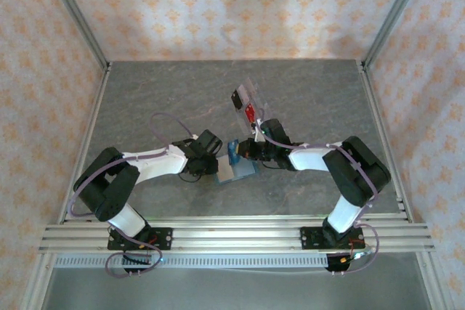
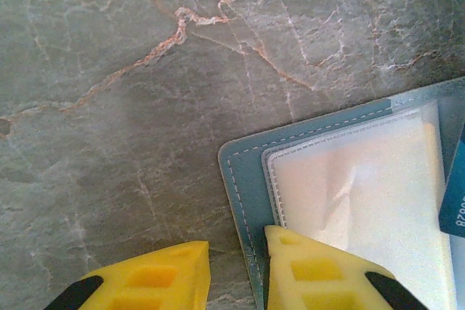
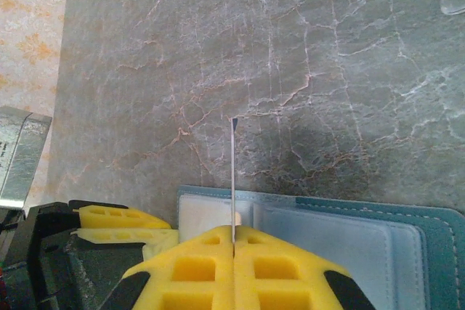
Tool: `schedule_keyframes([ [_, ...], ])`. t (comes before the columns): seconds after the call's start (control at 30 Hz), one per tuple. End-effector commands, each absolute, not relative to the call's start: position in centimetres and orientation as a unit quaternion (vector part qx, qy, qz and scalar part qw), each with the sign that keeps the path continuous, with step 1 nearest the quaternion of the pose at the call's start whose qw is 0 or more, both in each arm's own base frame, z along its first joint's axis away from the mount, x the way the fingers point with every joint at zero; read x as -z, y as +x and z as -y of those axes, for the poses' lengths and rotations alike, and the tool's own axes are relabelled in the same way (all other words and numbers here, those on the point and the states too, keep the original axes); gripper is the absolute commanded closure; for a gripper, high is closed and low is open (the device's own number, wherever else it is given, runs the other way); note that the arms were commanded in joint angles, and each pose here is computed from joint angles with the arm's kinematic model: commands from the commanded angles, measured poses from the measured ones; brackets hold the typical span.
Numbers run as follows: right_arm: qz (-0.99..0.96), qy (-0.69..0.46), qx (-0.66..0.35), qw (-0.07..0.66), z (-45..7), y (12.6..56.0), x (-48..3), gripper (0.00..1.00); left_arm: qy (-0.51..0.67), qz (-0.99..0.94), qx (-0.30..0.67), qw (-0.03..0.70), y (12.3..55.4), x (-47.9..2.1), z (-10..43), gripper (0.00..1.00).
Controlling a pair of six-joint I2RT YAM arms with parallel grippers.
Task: Put the credit cards into the card holder
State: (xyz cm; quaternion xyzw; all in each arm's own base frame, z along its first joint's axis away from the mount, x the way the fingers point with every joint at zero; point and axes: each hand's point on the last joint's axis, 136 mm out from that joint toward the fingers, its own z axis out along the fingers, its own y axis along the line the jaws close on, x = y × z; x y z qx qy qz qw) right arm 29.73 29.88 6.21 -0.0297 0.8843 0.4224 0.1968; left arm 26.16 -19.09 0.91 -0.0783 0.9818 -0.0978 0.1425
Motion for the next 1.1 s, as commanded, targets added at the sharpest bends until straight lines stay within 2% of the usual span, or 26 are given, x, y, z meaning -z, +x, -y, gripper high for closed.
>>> schedule_keyframes([
  [0.0,-0.886,-0.036,-0.416,0.200,-29.9,29.7,-5.4,1.00,-0.079,-0.990,0.054,0.101,24.3,3.1,17.8,0.76],
  [0.53,-0.869,-0.020,-0.466,0.164,-30.8,28.4,-5.0,1.00,-0.079,-0.990,0.053,0.100,24.4,3.2,17.8,0.76],
  [1.07,-0.880,-0.012,-0.462,0.110,-29.6,25.3,-2.7,1.00,-0.079,-0.991,0.052,0.100,24.4,3.3,17.8,0.76],
])
